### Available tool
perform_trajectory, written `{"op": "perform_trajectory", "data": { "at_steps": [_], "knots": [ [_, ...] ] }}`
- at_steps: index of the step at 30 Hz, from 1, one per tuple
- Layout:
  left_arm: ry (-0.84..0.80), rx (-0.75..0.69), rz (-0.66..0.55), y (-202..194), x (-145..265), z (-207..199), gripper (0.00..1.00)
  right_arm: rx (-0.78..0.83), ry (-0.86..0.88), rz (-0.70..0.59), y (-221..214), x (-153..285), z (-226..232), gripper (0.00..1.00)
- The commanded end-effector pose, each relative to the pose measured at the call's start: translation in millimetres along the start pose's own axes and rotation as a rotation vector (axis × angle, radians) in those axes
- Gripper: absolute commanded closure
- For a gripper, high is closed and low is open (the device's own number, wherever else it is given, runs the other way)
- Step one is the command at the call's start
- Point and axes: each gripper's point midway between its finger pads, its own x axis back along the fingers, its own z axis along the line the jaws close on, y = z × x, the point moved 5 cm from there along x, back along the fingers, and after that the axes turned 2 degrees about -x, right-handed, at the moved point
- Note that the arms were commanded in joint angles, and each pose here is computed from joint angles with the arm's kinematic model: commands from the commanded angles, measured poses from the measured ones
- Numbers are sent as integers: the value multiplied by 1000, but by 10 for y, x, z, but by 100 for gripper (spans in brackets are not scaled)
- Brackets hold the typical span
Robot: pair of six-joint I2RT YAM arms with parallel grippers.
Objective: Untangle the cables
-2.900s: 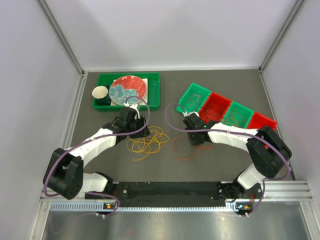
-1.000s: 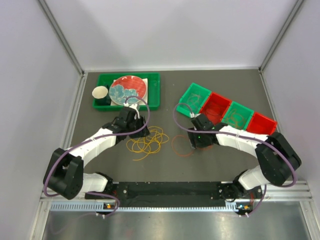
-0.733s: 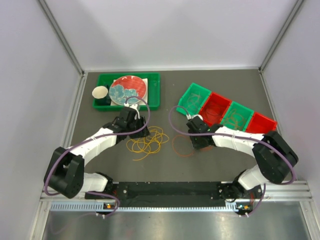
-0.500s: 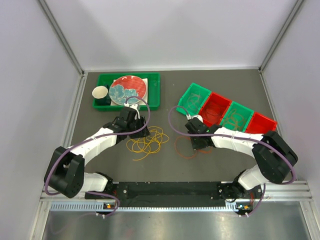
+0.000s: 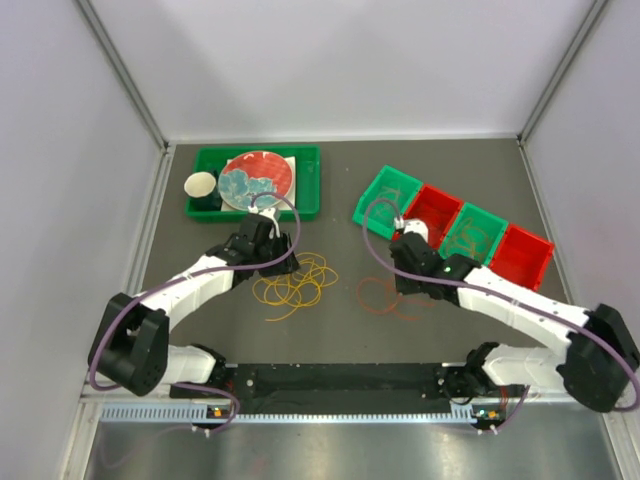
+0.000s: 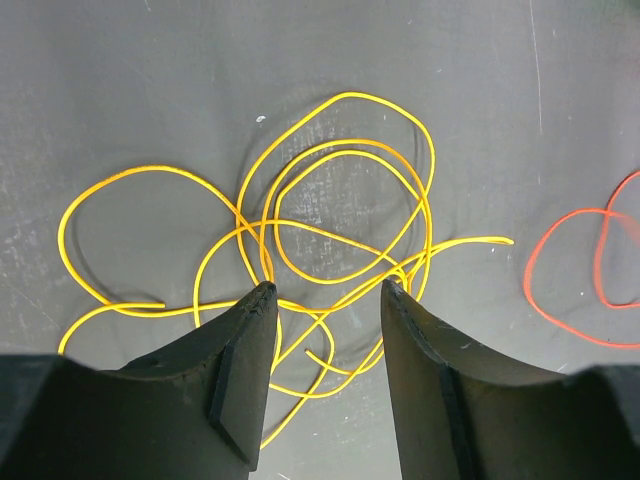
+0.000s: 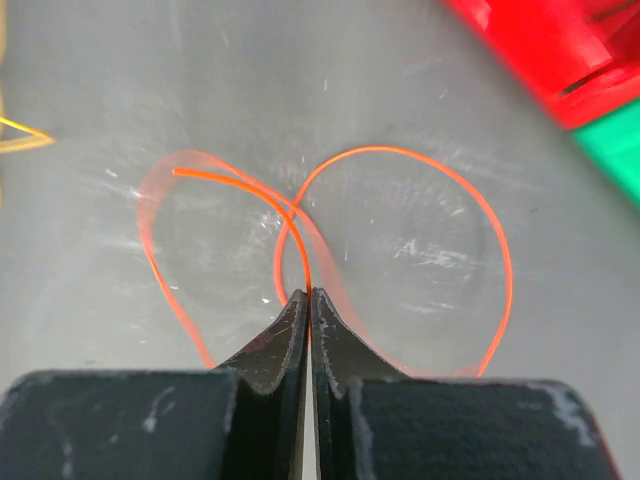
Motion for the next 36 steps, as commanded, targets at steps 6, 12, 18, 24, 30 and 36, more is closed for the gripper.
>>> {"op": "perform_trajectory", "data": {
  "at_steps": [6,12,18,24,30,36],
  "knots": [
    [-29,-16,-67,183,35,-58,49,-114,-41,-253,615,664,-183,100],
    [-29,-19,-67,191,48,-63,49,-166,-99,-413,1078,1145,-499,100],
    [-34,-17,-71,200,62,-70,49,-204,-278,-455,1315,1318,-1037,100],
    [-29,-19,-64,191,59,-57,49,-317,-374,-444,1383,1102,-1517,100],
    [-16,-30,-72,218,91,-46,49,-396,-476,-407,1432,823,-1960,100],
    [-4,-25,-74,235,86,-23,49,-455,-568,-426,1464,863,-2267,100]
  ]
}}
